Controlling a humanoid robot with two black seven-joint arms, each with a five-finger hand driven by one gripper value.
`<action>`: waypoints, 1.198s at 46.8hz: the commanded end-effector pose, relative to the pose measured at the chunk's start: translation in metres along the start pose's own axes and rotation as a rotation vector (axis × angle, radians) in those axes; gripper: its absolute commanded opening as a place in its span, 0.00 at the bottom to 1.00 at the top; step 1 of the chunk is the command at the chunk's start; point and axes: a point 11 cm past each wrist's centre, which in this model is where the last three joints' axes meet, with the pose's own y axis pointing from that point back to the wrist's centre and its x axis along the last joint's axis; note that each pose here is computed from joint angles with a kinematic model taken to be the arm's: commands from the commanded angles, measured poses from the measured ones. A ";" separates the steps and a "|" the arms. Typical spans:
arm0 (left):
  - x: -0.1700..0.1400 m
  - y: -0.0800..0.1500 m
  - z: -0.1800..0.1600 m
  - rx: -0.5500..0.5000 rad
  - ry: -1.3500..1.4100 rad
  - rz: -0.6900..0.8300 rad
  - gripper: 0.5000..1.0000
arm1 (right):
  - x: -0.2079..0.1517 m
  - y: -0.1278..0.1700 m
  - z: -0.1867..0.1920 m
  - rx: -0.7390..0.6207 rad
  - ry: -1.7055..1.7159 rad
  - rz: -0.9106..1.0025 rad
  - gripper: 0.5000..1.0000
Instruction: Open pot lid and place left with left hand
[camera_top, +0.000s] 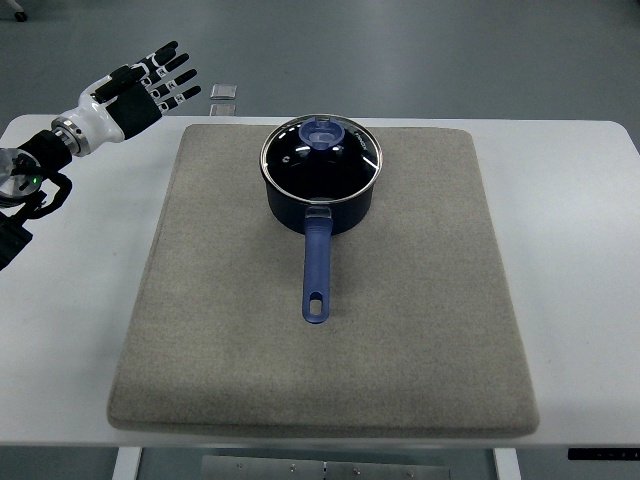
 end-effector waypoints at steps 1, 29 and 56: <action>-0.002 -0.001 0.000 0.002 -0.013 -0.014 0.99 | 0.000 0.000 0.000 0.000 0.001 0.000 0.83; -0.056 -0.025 0.033 0.090 -0.675 -0.102 0.98 | 0.000 0.000 0.000 0.000 0.000 0.000 0.83; -0.127 -0.036 0.024 0.207 -1.342 -0.314 0.98 | 0.000 0.000 0.000 0.000 0.000 0.000 0.83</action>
